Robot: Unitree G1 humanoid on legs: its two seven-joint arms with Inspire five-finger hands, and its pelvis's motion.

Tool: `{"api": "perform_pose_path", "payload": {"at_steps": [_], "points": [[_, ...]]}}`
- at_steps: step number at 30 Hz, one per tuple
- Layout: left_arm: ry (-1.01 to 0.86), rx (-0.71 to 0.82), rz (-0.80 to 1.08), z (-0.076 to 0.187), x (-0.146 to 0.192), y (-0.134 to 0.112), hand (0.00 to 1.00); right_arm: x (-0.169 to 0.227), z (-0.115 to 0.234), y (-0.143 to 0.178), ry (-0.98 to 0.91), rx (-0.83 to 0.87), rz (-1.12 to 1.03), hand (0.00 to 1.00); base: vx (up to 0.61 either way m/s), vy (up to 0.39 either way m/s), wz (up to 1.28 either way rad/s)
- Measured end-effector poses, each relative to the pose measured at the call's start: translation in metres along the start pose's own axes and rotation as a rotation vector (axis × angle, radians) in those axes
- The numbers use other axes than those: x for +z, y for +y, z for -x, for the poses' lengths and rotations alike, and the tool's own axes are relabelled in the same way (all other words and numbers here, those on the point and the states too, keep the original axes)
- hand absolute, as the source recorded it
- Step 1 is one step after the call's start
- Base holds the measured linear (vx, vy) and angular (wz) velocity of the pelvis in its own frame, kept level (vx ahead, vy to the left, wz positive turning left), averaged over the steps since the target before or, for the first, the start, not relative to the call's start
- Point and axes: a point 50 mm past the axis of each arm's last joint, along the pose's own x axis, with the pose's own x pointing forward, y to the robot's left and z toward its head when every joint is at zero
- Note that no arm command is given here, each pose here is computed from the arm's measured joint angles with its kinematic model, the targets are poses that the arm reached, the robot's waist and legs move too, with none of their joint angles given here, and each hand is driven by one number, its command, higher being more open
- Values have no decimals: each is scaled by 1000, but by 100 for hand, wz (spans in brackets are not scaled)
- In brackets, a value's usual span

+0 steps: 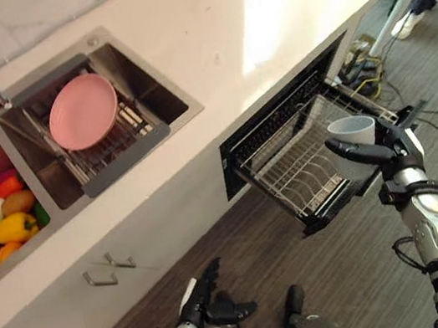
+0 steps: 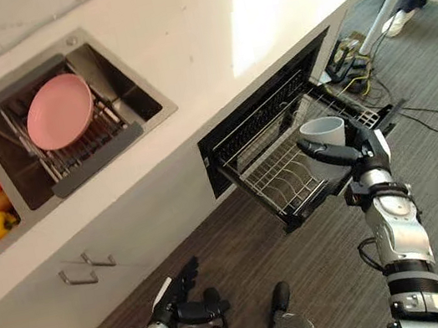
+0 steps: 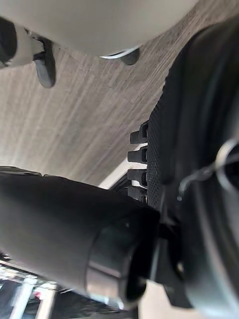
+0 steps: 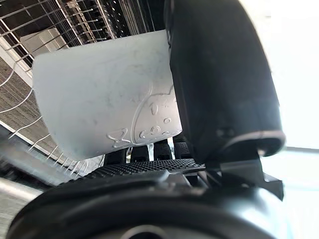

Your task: Walk over to the sink, pick up the cup, carry it to the dishwasher, place the cup inside the dishwasher, then close the dishwasher door

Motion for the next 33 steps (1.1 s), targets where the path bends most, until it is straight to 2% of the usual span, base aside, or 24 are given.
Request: {"api": "perform_pose_path", "payload": {"at_steps": [11,21,25,32,33], "points": [[-132,186,18,-10,24,33,100,66,-50,11,-80,17,131,0,8,42,10],[-103,305,66,-11,16,52,100,68,-65,15,31,61,233,0,-8,51,1],[-60,317,77,-9,7,52,100,75,-68,15,24,54,230,0,28,22,2],[-92,323,97,-9,9,49,100,78,-71,15,26,35,260,0,-6,40,1],[-94,325,97,-9,9,48,100,80,-72,15,22,31,257,100,-25,34,1]]}}
